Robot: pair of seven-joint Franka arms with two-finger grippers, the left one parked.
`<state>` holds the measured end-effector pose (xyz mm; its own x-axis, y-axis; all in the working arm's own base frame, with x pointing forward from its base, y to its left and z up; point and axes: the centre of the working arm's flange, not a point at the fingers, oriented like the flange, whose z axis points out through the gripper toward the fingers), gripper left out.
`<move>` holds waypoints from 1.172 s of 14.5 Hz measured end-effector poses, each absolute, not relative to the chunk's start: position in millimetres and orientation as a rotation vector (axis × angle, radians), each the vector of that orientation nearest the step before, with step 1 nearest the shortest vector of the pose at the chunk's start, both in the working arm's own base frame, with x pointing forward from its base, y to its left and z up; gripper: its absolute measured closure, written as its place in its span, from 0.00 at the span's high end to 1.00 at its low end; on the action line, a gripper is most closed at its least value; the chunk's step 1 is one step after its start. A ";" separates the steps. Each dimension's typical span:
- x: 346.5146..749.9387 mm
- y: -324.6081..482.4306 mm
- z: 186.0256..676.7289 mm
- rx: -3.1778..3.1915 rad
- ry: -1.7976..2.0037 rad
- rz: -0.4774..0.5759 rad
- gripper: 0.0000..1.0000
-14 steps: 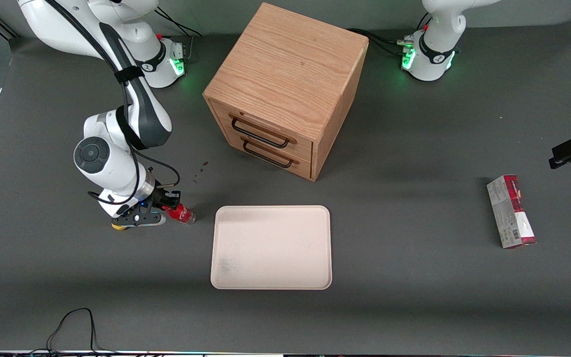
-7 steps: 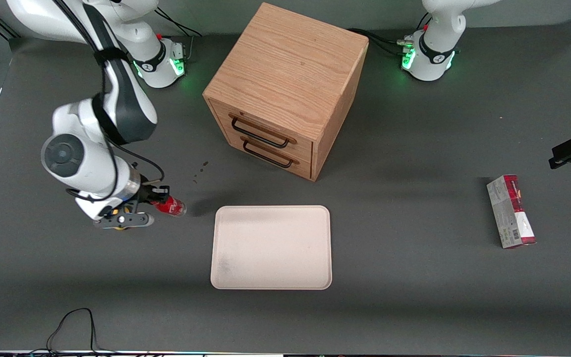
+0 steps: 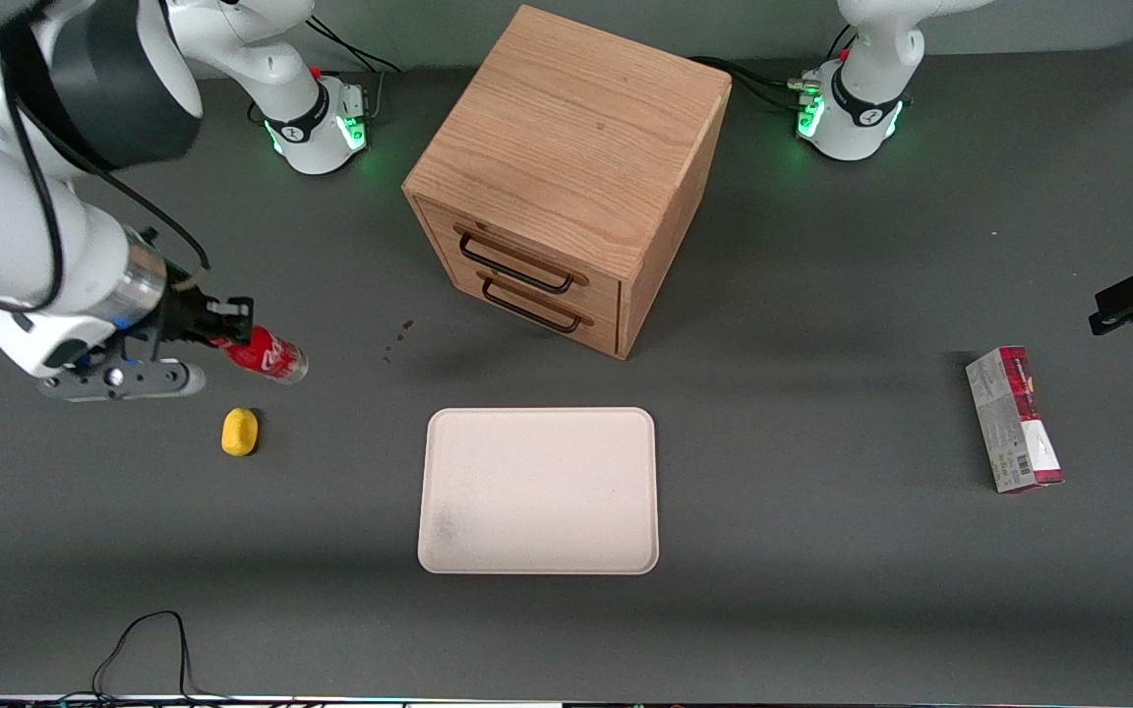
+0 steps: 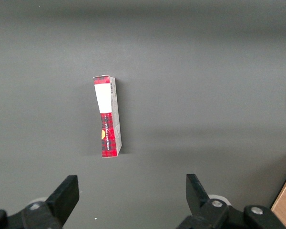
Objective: Place coke bottle on tray
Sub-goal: 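Lift the bottle and carry it over the white tray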
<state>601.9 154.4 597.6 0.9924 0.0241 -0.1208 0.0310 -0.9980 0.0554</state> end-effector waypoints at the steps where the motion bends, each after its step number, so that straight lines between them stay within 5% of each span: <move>1: 600.6 155.2 606.1 3.081 0.045 -0.174 0.32; 11: 661.7 248.3 561.2 3.136 0.241 -0.038 0.32; 17: 658.2 304.9 542.1 3.110 0.360 0.036 0.32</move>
